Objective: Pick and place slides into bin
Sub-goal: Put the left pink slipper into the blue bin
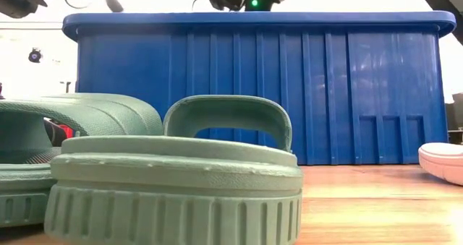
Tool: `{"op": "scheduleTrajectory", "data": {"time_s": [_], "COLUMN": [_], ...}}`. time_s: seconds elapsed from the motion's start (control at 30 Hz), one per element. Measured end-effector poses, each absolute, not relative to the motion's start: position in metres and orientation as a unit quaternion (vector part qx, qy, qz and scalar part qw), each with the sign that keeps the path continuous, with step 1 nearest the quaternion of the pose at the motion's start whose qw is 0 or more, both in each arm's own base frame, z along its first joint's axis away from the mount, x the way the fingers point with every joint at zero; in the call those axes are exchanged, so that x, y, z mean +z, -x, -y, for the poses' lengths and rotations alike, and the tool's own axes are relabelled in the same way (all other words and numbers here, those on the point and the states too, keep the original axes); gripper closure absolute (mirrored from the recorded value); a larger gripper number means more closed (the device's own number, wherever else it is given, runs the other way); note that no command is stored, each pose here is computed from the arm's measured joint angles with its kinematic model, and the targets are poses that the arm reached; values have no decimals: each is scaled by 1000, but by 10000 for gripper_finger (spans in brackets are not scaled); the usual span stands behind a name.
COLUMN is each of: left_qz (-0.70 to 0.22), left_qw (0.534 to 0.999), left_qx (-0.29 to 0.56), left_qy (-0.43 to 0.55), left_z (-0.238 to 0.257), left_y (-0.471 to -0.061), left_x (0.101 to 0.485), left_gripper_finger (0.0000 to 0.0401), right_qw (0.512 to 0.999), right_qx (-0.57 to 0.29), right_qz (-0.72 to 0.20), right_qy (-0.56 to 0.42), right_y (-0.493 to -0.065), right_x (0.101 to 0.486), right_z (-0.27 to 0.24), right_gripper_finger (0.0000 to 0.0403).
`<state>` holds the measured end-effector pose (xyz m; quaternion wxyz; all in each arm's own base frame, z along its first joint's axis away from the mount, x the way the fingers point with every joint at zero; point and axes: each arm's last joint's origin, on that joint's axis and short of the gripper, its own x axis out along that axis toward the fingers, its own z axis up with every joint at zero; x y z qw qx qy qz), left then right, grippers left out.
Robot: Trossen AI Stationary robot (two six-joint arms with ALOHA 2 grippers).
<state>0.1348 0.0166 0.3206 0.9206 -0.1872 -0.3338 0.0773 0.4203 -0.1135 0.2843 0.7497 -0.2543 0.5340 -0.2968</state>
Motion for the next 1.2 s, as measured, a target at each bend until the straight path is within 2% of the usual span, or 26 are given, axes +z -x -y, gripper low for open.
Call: {"op": "scheduleTrajectory", "data": {"time_s": [0.2,0.7,0.9,1.2], "left_qz": [333,332,327,329], "left_qw": [921,921,923,922], "left_qx": [78,79,81,79], "left_qy": [187,185,185,187], "left_z": [-17,-16,-17,-17], "left_y": [-134,-132,-134,-134], "left_x": [321,321,320,320], "left_gripper_finger": [232,232,232,232], "right_qw": [740,726,738,757], "right_qx": [-256,-246,-234,-227], "right_qz": [-559,-577,-559,-551], "right_qy": [272,281,296,269], "right_y": [-417,-405,-408,-403], "right_x": [260,209,202,200], "right_z": [116,131,133,152], "right_gripper_finger": [394,394,394,394]}}
